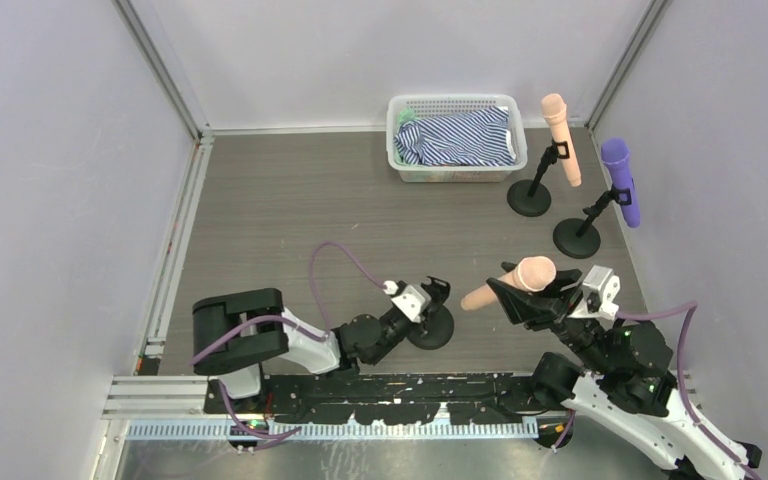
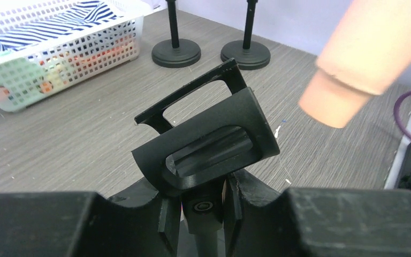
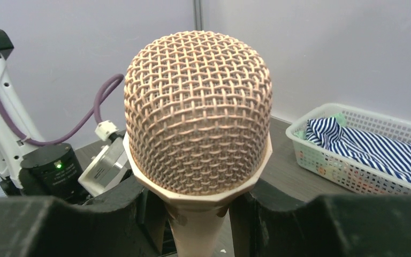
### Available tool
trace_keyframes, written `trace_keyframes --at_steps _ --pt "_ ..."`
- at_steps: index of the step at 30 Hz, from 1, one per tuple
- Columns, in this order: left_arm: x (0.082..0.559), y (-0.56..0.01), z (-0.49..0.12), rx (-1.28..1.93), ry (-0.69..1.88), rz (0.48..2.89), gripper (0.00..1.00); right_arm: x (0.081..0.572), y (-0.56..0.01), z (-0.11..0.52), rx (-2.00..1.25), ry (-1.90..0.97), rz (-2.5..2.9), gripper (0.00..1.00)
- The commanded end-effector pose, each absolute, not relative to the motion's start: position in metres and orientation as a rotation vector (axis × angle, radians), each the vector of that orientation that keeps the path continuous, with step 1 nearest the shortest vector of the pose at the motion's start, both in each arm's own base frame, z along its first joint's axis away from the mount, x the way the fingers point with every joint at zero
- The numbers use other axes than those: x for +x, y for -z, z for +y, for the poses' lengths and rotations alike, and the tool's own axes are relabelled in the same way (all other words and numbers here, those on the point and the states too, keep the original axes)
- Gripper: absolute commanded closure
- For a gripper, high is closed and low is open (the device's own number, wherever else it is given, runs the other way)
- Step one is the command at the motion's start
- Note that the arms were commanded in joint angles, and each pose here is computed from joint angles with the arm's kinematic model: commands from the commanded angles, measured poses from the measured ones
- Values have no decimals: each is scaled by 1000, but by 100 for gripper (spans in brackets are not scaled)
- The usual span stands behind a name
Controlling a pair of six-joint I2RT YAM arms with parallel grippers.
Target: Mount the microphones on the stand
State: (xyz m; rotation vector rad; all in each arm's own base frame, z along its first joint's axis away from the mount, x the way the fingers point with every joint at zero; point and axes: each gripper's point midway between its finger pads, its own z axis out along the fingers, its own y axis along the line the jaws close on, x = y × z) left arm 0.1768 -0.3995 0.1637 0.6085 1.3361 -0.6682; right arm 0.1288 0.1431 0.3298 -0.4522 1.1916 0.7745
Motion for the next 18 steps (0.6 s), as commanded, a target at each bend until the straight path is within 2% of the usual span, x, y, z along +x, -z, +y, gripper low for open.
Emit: trace_keyframes --at_steps 1,18 --pt "192 -195 -380 386 869 1337 100 117 -371 136 -423 -812 1024 99" --pt "175 -183 -373 479 1000 1350 100 120 -400 192 -528 -927 918 99"
